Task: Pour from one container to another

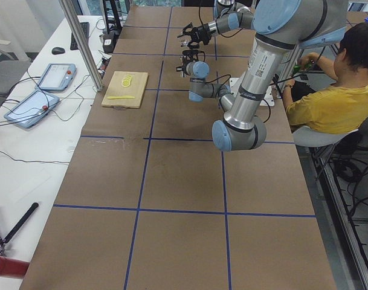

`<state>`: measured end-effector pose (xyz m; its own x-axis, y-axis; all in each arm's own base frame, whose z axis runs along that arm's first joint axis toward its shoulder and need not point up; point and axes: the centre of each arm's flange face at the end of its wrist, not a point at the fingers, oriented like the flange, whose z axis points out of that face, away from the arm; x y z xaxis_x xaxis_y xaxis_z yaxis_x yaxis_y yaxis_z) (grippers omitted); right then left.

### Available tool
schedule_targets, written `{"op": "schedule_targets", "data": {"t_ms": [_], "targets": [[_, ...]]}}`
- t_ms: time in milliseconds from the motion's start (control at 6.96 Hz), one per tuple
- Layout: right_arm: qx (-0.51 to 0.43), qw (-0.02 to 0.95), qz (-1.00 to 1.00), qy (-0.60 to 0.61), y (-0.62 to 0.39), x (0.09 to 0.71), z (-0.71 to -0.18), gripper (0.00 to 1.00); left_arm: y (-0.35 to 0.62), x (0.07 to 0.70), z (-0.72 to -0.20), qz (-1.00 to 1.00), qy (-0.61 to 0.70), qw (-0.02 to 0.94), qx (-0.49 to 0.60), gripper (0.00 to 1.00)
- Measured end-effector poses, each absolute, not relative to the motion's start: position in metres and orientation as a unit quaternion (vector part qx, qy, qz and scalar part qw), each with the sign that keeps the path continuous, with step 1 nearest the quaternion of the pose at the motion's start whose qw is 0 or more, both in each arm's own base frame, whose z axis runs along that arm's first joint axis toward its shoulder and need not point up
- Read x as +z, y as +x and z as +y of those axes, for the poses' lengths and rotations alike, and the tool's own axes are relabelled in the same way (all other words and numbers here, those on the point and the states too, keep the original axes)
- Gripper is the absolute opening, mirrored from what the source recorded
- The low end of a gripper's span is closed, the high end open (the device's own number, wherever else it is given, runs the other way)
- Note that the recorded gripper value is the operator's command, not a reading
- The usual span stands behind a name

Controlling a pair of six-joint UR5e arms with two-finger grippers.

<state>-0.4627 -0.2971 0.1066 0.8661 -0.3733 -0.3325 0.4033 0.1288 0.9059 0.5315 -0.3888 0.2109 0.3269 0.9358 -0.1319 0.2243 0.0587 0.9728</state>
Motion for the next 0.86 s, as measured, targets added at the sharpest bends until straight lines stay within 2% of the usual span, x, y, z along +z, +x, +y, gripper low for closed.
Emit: {"op": "schedule_targets", "data": {"t_ms": [431, 862], "targets": [[-0.174, 0.763, -0.102, 0.614, -0.456, 0.109, -0.297, 0.0, 0.53, 0.212, -0.389, 0.48, 0.604, 0.547, 0.325, 0.0], [-0.126, 0.766, -0.136, 0.616, -0.44, 0.137, -0.312, 0.0, 0.527, 0.213, -0.391, 0.49, 0.597, 0.552, 0.314, 0.0]]}}
